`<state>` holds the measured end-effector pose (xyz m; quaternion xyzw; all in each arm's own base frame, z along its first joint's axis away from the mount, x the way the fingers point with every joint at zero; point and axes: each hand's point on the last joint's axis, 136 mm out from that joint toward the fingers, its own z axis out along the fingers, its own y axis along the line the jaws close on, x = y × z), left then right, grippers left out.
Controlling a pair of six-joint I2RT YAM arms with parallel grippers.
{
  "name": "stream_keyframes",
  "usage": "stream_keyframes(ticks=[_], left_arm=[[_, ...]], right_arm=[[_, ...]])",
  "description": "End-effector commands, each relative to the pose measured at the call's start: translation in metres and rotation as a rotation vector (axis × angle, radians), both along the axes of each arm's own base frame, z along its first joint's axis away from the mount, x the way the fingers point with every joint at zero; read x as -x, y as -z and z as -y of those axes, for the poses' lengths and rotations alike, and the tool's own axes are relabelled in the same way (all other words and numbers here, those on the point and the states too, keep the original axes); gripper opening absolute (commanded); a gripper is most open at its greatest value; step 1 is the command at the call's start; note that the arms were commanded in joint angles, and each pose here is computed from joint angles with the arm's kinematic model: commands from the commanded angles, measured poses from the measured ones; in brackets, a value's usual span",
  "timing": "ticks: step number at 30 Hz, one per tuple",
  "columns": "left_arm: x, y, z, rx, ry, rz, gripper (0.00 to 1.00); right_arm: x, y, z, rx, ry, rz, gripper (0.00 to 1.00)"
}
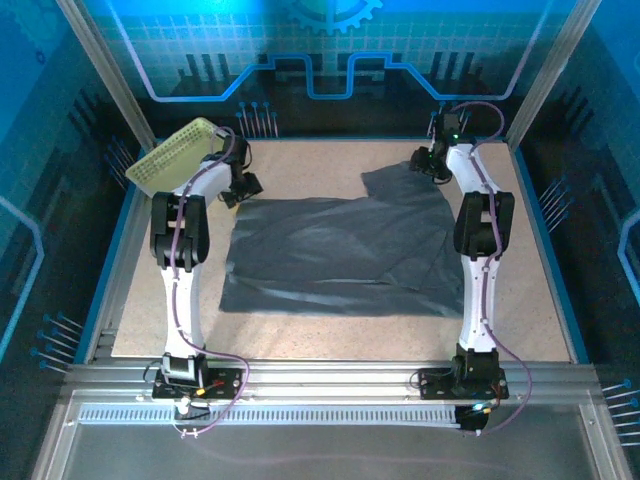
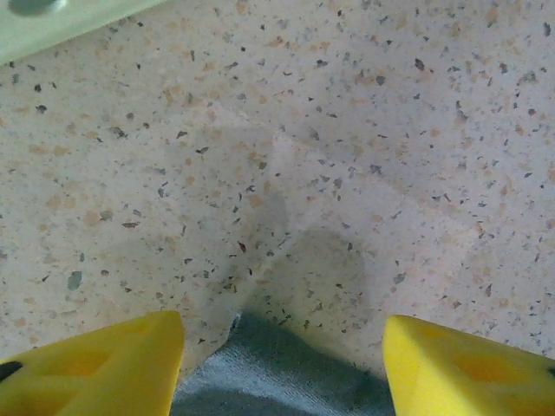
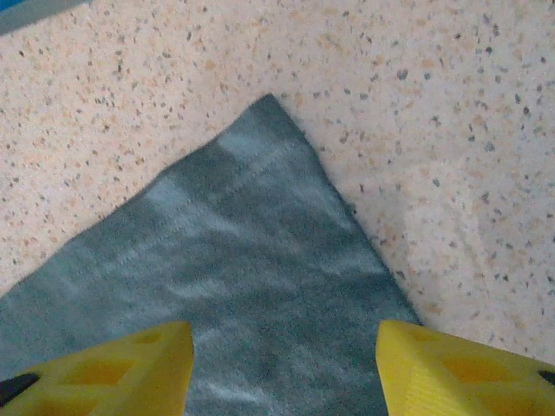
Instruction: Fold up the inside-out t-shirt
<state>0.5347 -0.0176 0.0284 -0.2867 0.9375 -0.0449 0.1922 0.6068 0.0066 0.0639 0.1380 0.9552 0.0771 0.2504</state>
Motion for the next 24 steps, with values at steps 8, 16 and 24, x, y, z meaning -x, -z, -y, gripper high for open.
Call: stream_keyframes(ticks=[8, 16, 24], left_arm=[[0.004, 0.012, 0.002, -0.004, 0.005, -0.054, 0.42], [0.007, 0.017, 0.007, 0.022, 0.012, -0.064, 0.27], [0.007, 0.009, 0.009, 0.038, 0.011, -0.042, 0.2]], right_arm=[[-0.021, 0.016, 0.0, -0.011, 0.017, -0.009, 0.67], [-0.05, 0.025, -0.001, -0.067, 0.047, 0.076, 0.65], [-0.058, 0.052, -0.005, -0.11, 0.099, 0.066, 0.6]])
